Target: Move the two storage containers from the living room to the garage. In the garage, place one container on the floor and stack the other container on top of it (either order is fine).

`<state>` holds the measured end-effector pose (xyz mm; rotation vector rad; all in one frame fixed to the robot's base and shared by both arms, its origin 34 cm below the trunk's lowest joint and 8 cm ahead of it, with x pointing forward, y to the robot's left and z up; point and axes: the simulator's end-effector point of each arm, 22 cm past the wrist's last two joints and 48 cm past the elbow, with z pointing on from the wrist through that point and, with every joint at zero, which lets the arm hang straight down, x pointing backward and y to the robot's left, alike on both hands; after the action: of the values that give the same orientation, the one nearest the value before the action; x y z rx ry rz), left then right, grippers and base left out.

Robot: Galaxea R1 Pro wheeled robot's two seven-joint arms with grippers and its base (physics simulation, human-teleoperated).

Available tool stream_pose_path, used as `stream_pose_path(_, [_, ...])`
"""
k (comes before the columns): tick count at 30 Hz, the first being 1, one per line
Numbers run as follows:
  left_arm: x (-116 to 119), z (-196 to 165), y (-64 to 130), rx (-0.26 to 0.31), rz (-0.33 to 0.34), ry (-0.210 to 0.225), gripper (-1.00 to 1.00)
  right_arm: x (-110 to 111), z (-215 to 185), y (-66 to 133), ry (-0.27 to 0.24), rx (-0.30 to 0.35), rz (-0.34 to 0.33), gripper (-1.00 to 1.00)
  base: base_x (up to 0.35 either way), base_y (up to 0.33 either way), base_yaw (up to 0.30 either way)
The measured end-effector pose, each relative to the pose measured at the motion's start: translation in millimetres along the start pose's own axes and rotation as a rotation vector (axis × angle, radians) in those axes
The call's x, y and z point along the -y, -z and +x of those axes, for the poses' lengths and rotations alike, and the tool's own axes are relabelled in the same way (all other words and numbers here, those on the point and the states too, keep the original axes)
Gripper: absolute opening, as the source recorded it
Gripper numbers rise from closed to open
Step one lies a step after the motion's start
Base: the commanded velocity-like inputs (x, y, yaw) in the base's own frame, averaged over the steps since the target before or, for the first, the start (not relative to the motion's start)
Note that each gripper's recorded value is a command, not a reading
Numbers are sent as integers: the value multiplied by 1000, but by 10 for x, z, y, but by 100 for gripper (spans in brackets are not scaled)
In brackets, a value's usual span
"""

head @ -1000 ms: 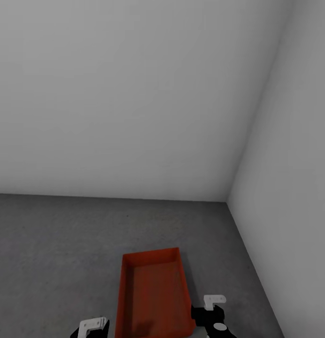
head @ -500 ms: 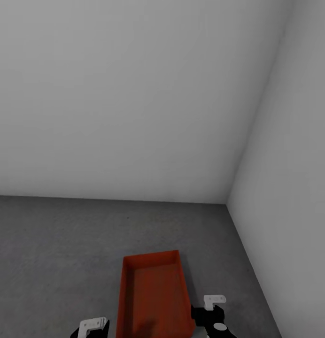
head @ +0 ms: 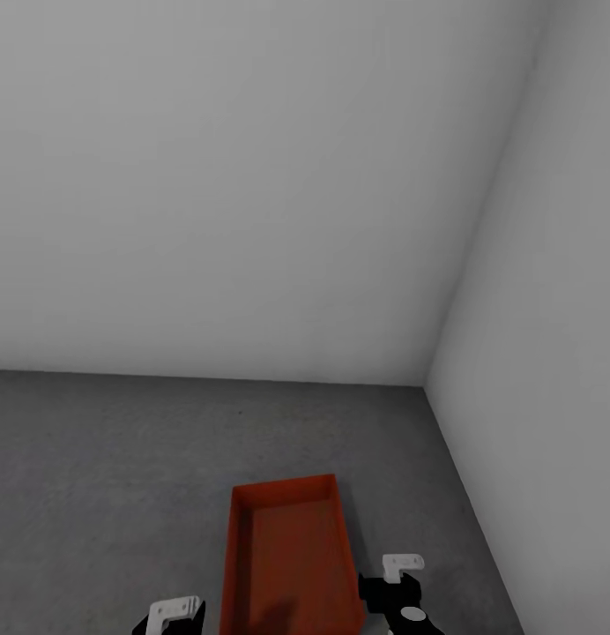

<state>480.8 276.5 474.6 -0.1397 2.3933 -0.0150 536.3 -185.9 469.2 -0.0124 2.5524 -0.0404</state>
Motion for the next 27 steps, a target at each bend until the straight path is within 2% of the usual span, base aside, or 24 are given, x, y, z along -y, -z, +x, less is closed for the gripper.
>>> stream_pose_path(27, [25,-331,328,-1,0,0,100,15,-277,375,0,-1,0,100,0,0,0])
